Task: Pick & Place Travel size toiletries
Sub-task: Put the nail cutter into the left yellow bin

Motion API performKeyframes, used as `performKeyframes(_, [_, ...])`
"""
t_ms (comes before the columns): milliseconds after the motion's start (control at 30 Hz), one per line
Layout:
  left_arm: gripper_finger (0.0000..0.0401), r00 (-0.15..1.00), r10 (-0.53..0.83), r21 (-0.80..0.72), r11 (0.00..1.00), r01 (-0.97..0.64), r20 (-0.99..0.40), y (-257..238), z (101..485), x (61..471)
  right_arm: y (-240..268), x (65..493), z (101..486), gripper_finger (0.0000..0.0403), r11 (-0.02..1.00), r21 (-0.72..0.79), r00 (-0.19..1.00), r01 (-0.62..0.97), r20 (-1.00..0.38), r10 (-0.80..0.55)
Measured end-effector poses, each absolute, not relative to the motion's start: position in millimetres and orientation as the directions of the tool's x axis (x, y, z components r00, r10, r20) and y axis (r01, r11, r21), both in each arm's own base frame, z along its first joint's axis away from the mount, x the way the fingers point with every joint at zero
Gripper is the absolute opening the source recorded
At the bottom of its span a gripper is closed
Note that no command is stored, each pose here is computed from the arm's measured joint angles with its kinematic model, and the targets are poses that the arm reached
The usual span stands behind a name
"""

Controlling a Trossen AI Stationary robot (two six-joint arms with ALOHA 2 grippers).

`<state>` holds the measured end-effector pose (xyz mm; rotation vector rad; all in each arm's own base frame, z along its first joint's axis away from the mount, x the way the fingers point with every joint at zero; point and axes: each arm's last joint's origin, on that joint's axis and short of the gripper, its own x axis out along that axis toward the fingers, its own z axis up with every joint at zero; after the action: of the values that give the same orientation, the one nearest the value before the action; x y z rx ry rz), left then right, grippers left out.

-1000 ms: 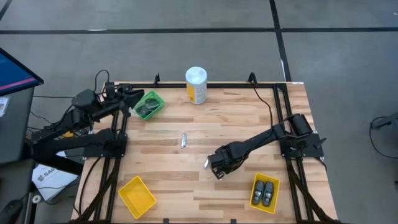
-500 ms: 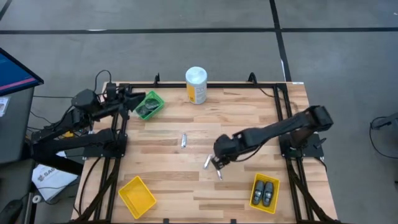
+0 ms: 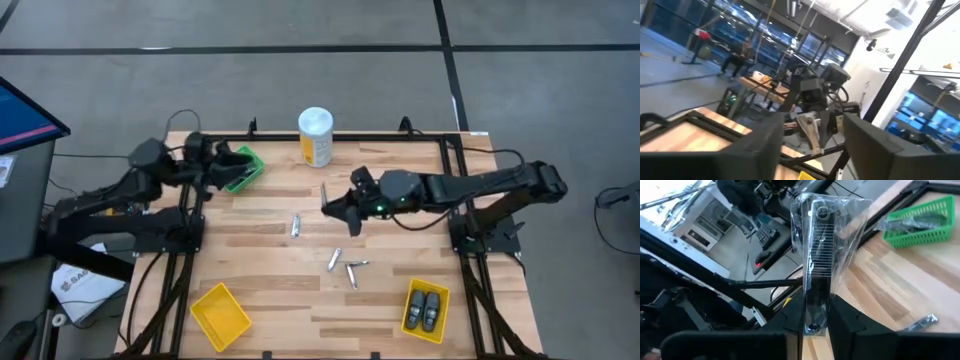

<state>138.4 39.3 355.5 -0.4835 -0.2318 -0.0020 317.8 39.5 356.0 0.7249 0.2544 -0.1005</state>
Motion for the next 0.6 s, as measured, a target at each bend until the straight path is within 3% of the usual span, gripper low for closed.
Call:
performKeyframes(133, [0.0263, 0.977, 0.022, -0.497, 0.863, 0.090, 0.213, 43, 349, 169, 36, 325, 362, 0.0050, 0.769, 0.620, 0.966, 0.158, -0.257, 0.008])
performKeyframes(233, [0.0291, 0.977, -0.012, -0.528, 0.840, 0.125, 0.213, 43, 341, 194, 36, 334, 364, 0.0050, 0.786, 0.603, 0.967, 0.138, -0.253, 0.025])
performKeyframes(600, [0.0299, 0.953, -0.123, -0.566, 0.781, 0.264, 0.275, 35, 321, 242, 25, 353, 373, 0.0050, 0.811, 0.572, 0.969, 0.124, -0.246, 0.025])
